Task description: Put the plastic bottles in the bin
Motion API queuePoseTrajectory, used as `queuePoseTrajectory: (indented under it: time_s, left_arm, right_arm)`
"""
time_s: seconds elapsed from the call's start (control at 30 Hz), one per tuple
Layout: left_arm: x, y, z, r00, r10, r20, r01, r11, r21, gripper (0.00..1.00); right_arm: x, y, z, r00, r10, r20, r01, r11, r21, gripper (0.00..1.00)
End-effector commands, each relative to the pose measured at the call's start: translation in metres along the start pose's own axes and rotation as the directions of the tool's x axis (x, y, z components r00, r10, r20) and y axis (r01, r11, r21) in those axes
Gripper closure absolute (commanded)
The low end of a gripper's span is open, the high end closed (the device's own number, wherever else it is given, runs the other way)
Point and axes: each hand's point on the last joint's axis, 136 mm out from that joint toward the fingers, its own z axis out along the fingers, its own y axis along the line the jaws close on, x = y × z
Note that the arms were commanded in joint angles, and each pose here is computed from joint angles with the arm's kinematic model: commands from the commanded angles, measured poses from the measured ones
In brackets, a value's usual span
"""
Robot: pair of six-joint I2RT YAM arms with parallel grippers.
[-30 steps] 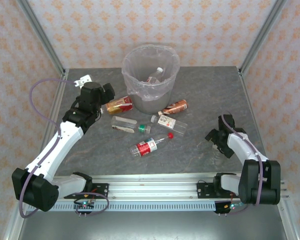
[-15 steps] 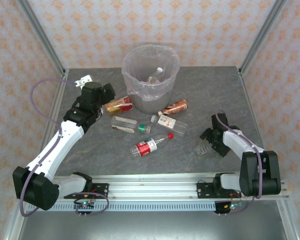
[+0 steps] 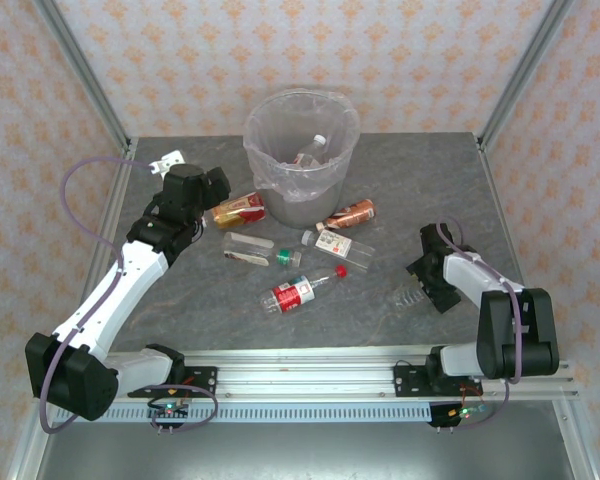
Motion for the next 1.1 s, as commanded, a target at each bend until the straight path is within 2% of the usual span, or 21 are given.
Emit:
queuePoseTrajectory:
  time_s: [0.0,0.2,0.4,0.47,0.67,0.87,1.07]
  left_arm:
    - [-0.003,0.008,0.000,1.000,-0.006,0.007,0.006,0.999,-0.041,0.00]
    - [-0.003,0.008,0.000,1.000,0.001,0.005,0.000,0.999,-0.044,0.00]
    - [-0.001,0.010,0.000,1.000,0.003,0.002,-0.003,0.999,-0.051,0.00]
    - [-0.001,0.011,0.001,1.000,0.001,0.003,-0.001,0.999,-0.053,0.00]
    - [-0.001,0.009,0.001,1.000,-0.002,-0.002,0.002,0.999,-0.046,0.00]
    - [-0.001,0.009,0.002,1.000,-0.009,-0.004,0.009,0.999,-0.047,0.00]
    - [0.000,0.008,0.002,1.000,-0.010,-0.007,0.010,0.999,-0.044,0.00]
  right_arm:
    - [-0.006,0.013,0.008,0.997,0.068,0.020,-0.067,0.996,-0.056,0.11]
    - [-0.009,0.015,0.005,0.996,0.077,0.037,-0.074,0.995,-0.073,0.22]
    - [-0.010,0.013,0.005,0.995,0.083,0.056,-0.078,0.993,-0.093,0.26]
    - [-0.011,0.016,0.005,0.996,0.058,0.066,-0.050,0.992,-0.113,0.31]
    - [-0.013,0.017,0.004,0.995,0.008,0.103,0.008,0.988,-0.151,0.33]
    - [-0.012,0.011,0.003,0.990,-0.076,0.121,0.092,0.987,-0.129,0.34]
    - [-0.009,0.023,-0.001,0.980,-0.139,0.141,0.167,0.963,-0.213,0.49]
